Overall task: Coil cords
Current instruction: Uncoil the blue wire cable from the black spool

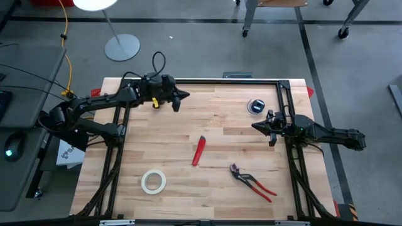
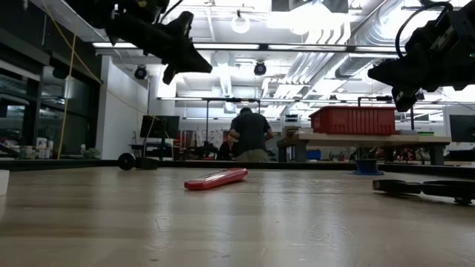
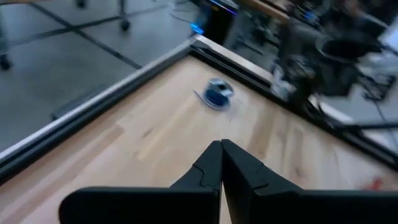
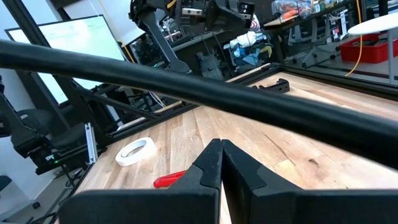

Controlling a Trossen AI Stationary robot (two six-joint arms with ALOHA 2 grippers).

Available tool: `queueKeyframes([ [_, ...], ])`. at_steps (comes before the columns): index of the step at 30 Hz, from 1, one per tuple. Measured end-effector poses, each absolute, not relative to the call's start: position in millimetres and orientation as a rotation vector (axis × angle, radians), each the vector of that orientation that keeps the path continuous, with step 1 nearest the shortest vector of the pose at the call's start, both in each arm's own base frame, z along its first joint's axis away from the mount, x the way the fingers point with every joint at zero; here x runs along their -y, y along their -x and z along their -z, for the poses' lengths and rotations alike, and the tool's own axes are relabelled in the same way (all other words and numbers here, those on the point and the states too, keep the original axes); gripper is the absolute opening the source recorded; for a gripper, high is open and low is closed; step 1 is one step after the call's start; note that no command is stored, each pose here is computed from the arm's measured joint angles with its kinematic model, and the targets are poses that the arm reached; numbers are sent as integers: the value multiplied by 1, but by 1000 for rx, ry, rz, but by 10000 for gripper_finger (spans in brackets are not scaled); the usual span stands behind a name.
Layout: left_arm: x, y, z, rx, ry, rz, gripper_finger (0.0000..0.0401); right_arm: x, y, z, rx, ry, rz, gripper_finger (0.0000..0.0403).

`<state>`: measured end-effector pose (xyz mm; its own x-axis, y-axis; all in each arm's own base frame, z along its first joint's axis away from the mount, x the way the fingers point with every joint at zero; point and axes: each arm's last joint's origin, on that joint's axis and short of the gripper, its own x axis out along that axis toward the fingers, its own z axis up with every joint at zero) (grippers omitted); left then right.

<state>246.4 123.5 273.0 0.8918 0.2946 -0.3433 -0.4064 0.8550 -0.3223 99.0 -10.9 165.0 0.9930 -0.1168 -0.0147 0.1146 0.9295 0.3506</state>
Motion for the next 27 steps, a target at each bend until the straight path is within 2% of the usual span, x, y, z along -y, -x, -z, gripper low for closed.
queueKeyframes([
  [4, -122, -248, -275, -240, 469, -456, 0, 11, -99, -165, 6, -359, 119, 0],
  [8, -118, -252, -281, -155, 577, -448, 0, 11, -99, -166, 19, -350, 128, 0],
  [10, -116, -254, -285, -101, 615, -434, 0, 13, -99, -172, 90, -344, 161, 0],
  [15, -115, -257, -298, 33, 603, -418, 0, 16, -82, -220, 663, -567, 164, 0],
  [17, -118, -256, -300, 66, 594, -442, 0, 16, -73, -240, 814, -559, 172, 0],
  [19, -123, -253, -300, 68, 577, -464, 0, 15, -65, -269, 875, -473, 170, 0],
  [22, -129, -250, -300, 58, 544, -465, 0, 14, -69, -316, 760, -326, 200, 0],
  [27, -137, -246, -299, 18, 520, -378, 0, 20, -95, -364, 282, -199, 427, 0],
])
